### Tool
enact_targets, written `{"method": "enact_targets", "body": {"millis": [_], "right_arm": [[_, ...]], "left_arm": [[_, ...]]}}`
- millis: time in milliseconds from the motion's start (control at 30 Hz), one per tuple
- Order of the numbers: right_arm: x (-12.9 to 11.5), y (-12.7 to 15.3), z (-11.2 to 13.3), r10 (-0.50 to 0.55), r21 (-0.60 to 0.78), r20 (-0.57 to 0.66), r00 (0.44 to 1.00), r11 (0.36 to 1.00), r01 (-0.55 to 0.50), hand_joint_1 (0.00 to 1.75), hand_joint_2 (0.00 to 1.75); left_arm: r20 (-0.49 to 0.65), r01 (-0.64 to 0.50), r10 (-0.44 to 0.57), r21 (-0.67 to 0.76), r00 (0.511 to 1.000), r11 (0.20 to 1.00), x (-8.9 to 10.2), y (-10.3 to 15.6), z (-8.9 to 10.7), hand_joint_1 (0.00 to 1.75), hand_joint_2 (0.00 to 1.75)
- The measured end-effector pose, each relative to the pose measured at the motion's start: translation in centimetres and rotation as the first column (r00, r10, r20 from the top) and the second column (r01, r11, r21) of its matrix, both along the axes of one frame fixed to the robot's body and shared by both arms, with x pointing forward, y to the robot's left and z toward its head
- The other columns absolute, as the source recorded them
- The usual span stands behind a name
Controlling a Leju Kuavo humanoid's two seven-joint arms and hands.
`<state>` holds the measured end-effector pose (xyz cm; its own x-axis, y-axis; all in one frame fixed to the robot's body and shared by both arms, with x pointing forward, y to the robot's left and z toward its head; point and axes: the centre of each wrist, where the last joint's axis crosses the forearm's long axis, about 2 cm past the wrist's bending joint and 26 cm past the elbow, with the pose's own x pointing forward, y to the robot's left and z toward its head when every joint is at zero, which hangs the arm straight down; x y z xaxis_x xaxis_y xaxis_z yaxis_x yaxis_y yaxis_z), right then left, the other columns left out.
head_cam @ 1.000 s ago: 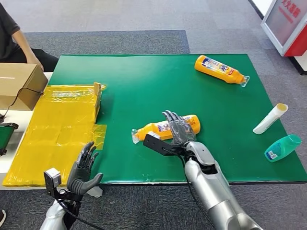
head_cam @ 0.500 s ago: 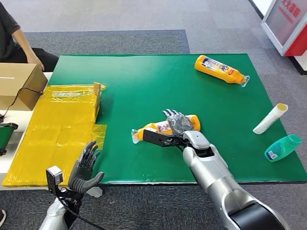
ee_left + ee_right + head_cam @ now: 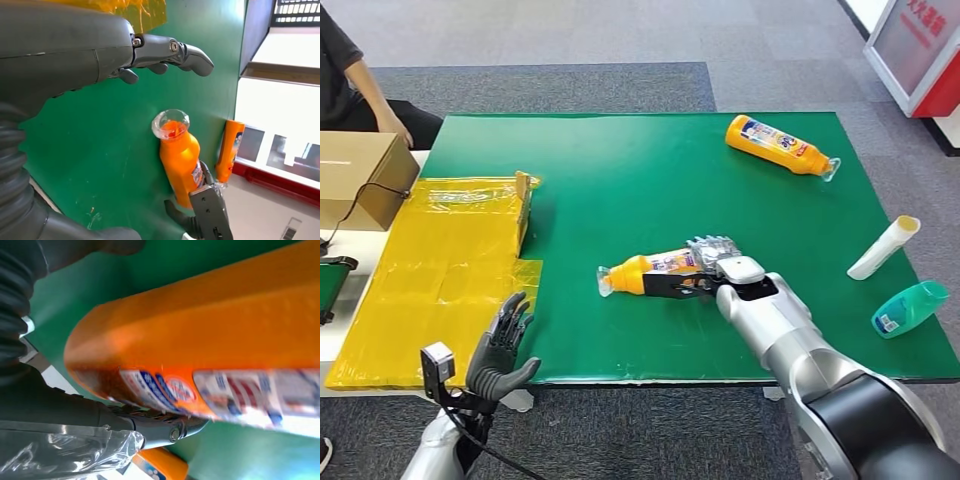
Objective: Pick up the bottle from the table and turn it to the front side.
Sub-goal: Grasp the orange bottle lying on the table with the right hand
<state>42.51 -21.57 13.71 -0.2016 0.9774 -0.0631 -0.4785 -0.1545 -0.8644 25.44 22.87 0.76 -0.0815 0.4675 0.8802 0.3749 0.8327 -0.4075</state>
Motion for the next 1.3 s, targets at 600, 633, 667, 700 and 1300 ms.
{"method": "enact_targets", "body": {"millis": [600, 633, 667, 700, 1300], "right_arm": [[-1.5, -0.2, -1.0, 0.095, 0.437, 0.154, 0.984, 0.886, -0.154, 1.75, 1.75], [-2.1, 0.3, -1.3, 0.093, 0.487, 0.166, 0.982, 0.858, -0.164, 1.75, 1.75], [-2.8, 0.8, -1.5, 0.091, 0.532, 0.176, 0.98, 0.829, -0.173, 1.75, 1.75], [-3.5, 1.3, -1.6, 0.09, 0.571, 0.186, 0.978, 0.801, -0.182, 1.75, 1.75], [-8.0, 7.6, -1.6, 0.1, 0.754, 0.236, 0.967, 0.609, -0.246, 1.75, 1.75]], "left_arm": [[-0.004, -0.009, 0.009, 0.002, 1.0, 1.0, -0.3, 0.9, -0.3, 0.0, 1.75], [0.0, -0.008, 0.008, -0.001, 1.0, 1.0, -0.3, 0.9, -0.2, 0.0, 1.75], [0.006, -0.004, 0.004, -0.006, 1.0, 1.0, -0.3, 0.9, -0.1, 0.0, 1.75], [0.013, 0.0, 0.0, -0.011, 1.0, 1.0, -0.2, 0.9, 0.0, 0.0, 1.75], [0.112, 0.096, -0.092, -0.032, 0.989, 0.995, 2.5, -0.1, 2.4, 0.0, 1.75]]}}
